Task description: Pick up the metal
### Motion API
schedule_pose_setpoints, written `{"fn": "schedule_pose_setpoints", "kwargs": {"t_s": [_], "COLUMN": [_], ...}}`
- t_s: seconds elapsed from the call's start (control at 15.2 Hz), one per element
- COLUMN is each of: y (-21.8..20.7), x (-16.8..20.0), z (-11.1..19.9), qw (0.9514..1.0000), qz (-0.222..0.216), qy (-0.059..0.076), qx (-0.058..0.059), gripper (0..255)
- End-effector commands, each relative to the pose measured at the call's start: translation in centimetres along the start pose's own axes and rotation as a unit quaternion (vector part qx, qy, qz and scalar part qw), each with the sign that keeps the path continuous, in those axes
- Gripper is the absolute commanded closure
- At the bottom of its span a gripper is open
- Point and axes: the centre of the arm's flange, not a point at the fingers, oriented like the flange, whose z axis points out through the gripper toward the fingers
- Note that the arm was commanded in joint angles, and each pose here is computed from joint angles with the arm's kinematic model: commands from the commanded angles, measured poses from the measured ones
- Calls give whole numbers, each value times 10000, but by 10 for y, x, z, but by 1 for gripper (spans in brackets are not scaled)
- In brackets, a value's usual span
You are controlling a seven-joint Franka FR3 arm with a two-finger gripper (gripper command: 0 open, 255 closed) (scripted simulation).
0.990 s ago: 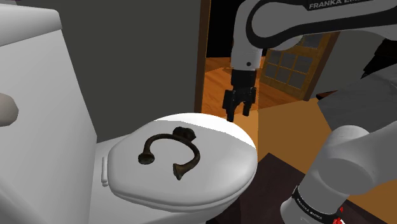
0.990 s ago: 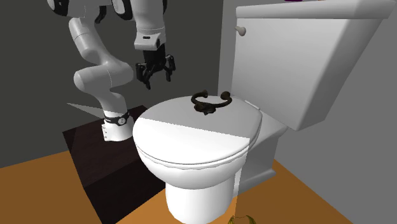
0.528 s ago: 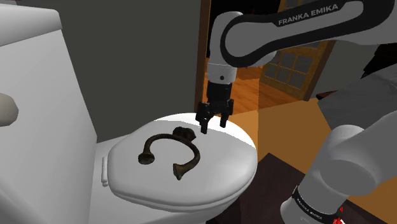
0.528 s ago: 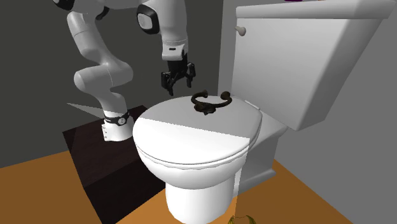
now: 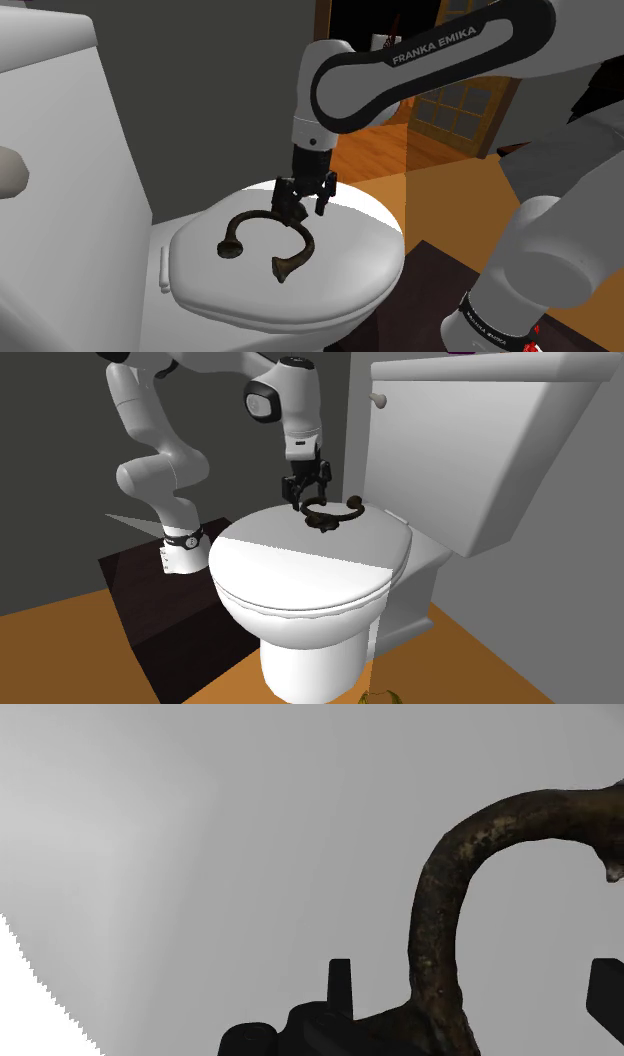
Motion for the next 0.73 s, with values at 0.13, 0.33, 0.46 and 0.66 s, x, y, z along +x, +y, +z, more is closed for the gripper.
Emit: {"fn": "schedule_pose_setpoints", "kwargs": {"t_s": [0.13, 0.33, 0.46, 0.66], "y": [3, 5, 5, 5], "x": [2, 3, 4, 4], "z": [22, 30, 30, 30], "qw": [10000, 10000, 10000, 10000], "qz": [2, 2, 2, 2], "qy": [6, 6, 6, 6], "qx": [5, 5, 4, 4], "gripper": [0, 0, 255, 255]}}
